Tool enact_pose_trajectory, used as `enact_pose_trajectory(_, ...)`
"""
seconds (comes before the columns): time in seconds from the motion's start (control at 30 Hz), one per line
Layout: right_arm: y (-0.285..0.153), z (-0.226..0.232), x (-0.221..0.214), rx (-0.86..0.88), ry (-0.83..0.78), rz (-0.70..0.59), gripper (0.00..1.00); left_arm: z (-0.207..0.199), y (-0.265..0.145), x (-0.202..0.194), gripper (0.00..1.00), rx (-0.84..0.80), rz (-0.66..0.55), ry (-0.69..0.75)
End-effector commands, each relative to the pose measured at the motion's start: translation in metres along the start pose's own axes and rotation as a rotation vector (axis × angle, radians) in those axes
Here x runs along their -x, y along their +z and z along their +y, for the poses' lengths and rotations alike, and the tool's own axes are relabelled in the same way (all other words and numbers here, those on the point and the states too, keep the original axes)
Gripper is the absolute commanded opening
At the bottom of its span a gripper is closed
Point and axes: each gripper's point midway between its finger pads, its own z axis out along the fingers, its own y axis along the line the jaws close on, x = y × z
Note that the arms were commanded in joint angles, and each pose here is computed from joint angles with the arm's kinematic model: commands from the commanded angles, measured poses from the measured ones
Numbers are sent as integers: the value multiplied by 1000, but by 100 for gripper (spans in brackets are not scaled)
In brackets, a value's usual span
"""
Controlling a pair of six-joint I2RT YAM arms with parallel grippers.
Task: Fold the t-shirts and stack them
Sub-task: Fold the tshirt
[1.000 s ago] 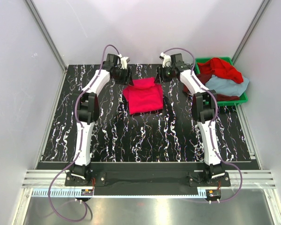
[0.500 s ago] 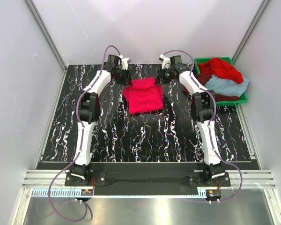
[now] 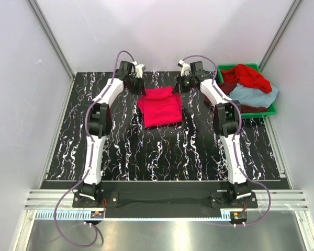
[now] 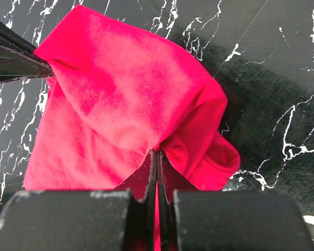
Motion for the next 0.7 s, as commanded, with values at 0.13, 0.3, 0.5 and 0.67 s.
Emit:
enact_pose_trajectory(0.13, -46, 46, 64, 63, -70, -137, 0, -35, -69, 61, 0, -54, -153, 69)
enact_pose_trajectory(0.3, -71, 67, 70, 84, -73, -143, 0, -59, -103, 72, 0, -94, -185, 68)
enact_pose_trajectory(0.5, -117, 101, 81, 102, -103, -176, 0, -87, -146, 72, 0, -143, -197, 86)
enact_pose_trajectory(0.67, -142, 121, 73, 116, -102, -171, 0, -99, -159, 52, 0, -176, -161, 69)
